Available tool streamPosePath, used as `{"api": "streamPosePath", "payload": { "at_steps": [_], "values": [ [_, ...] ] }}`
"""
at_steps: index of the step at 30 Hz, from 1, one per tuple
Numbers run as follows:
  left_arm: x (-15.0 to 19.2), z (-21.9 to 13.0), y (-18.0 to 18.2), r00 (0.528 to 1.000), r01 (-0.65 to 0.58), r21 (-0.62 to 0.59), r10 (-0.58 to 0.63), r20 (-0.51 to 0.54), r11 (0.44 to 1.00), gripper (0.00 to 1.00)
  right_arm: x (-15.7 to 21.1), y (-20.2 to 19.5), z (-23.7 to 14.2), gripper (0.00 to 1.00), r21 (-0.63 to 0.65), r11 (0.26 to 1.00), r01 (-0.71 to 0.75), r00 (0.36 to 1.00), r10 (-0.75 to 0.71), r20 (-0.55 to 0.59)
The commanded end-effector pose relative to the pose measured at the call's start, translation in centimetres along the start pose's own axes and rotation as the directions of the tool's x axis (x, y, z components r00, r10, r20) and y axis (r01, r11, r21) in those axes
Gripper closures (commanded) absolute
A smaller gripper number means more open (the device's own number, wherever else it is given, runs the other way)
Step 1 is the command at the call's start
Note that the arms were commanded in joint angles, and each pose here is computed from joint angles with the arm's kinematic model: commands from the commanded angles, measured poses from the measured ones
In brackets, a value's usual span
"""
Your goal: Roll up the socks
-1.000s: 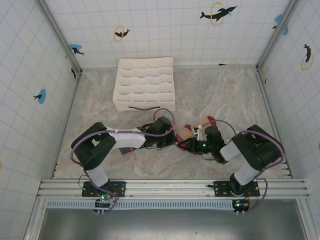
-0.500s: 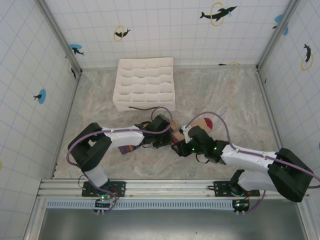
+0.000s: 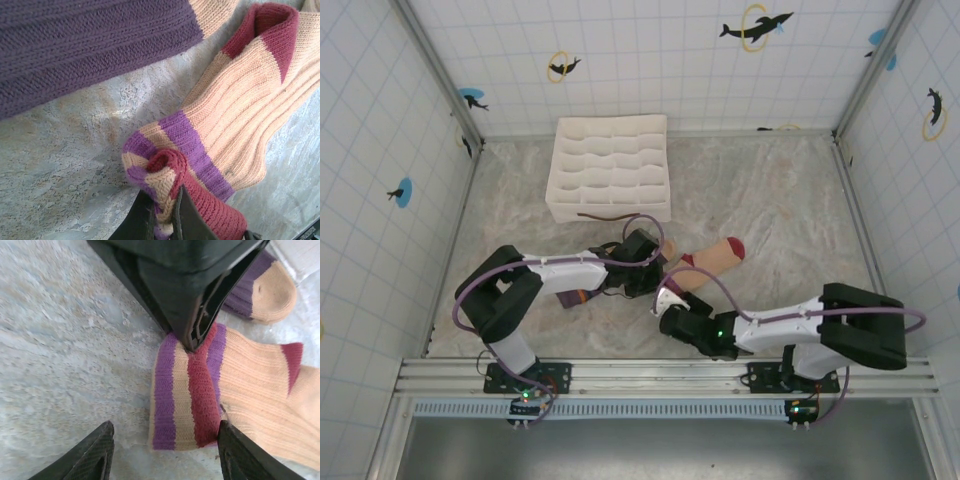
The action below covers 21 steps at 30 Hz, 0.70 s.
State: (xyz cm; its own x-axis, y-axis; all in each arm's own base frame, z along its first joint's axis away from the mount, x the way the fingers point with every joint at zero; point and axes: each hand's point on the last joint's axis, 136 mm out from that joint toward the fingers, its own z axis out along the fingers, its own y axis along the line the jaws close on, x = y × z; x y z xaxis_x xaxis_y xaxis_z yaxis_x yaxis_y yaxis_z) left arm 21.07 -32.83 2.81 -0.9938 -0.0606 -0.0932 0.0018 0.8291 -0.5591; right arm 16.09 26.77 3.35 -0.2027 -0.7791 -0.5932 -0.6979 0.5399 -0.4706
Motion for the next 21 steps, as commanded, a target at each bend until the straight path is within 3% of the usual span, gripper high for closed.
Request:
{"api": "streamPosePath", "payload": {
  "at_steps": [1,8,12,19,20,21],
  "values": [
    [0.8,-0.3,1.0,0.999,-0.004,-0.035,0.002,-0.045,0.999,1.0,-2.7,-1.4,0.1,0.44,0.155,0.987,0.048,0.996,-0.058,0.063],
    [1.1,-0.4,1.1,0.998,-0.003,-0.03,0.001,-0.056,1.0,1.0,-1.8,-1.0,1.4,0.49,0.213,0.97,0.12,0.991,-0.13,0.034],
    [1.1,-0.5,1.2,0.998,-0.003,-0.029,0.002,-0.056,1.0,1.0,-0.5,-1.1,2.2,0.61,0.218,0.968,0.12,0.992,-0.125,0.006],
    [1.1,-0.5,1.1,0.998,-0.004,-0.017,0.003,-0.058,1.0,1.0,2.4,0.9,3.1,0.97,-0.016,1.0,-0.027,1.0,0.027,-0.003],
    [1.1,-0.5,1.2,0.999,-0.004,-0.018,0.003,-0.054,1.0,0.97,2.7,1.0,3.2,1.0,-0.045,0.997,-0.061,0.998,0.06,-0.008],
    [1.1,-0.6,1.4,0.999,0.004,-0.028,-0.005,-0.051,1.0,0.87,3.0,1.1,3.2,1.0,-0.081,0.991,-0.103,0.995,0.102,-0.015]
  ]
}}
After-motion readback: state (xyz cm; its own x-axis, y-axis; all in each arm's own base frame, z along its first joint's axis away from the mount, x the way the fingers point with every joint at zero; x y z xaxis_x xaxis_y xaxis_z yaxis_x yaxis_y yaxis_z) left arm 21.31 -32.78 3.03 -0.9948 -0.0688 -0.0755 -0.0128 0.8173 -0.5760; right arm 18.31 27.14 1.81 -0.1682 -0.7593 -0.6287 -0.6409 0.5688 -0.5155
